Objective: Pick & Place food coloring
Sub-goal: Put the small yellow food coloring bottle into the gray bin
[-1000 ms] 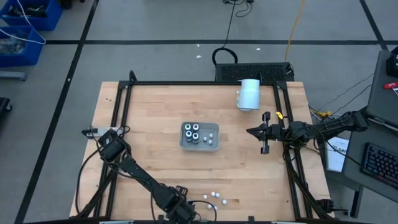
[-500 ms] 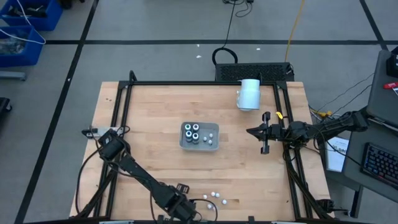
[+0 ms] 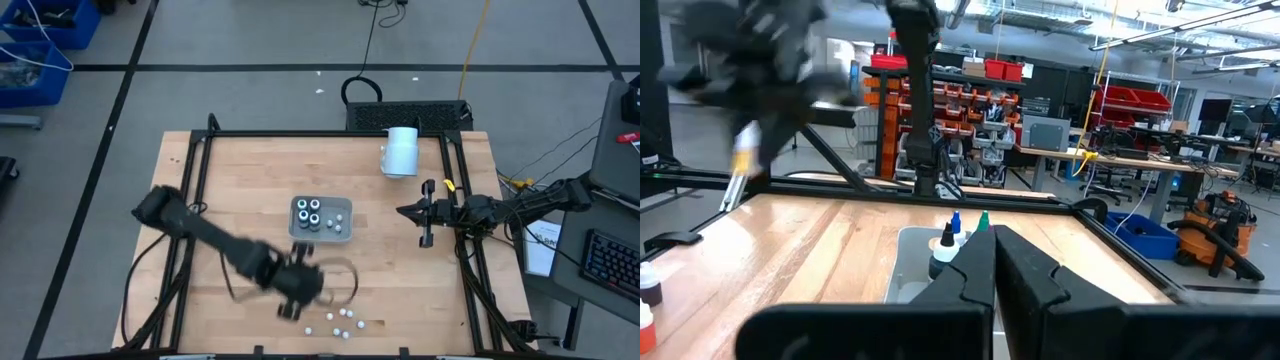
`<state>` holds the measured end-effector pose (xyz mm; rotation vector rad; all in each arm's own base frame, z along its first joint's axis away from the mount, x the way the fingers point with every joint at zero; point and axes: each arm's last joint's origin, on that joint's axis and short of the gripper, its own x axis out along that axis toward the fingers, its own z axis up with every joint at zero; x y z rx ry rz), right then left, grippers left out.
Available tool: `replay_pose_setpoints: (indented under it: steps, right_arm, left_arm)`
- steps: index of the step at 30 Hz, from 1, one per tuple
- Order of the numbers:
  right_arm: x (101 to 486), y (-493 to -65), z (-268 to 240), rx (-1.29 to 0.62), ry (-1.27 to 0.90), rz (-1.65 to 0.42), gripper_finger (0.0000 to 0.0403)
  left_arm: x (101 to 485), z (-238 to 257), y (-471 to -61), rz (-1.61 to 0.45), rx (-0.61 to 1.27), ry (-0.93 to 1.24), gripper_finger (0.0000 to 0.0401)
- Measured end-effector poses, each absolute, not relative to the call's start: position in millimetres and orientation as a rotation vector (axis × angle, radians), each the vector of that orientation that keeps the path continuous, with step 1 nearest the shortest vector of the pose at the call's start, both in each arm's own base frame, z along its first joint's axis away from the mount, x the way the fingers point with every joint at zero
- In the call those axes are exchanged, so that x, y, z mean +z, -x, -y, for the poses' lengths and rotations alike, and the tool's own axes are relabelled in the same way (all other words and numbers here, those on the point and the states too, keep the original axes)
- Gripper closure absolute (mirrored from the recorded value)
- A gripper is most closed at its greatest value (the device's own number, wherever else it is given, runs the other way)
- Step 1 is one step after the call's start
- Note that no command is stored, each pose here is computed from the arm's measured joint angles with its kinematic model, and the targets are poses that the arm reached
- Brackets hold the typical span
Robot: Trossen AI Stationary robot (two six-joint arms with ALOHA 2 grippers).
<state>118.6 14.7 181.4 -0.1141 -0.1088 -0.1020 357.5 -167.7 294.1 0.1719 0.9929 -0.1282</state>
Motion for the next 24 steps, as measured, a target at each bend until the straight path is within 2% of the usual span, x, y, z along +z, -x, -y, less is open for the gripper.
replay_pose_setpoints:
  steps: [5, 11, 24]
  right_arm:
    - [181.4, -118.7, -14.7, -0.102, 0.114, 0.108, 0.0403]
    - [181.0, -118.7, -14.7, -0.102, 0.119, 0.104, 0.0403]
    - [180.7, -118.7, -14.7, -0.103, 0.142, 0.100, 0.0403]
  left_arm:
    - [305.2, 101.2, -379.8, -0.946, -0.037, -0.199, 0.0318]
    - [291.6, 45.0, -401.9, -0.968, -0.024, -0.195, 0.0318]
    - [234.5, 26.2, -425.9, -1.123, -0.074, -0.222, 0.0318]
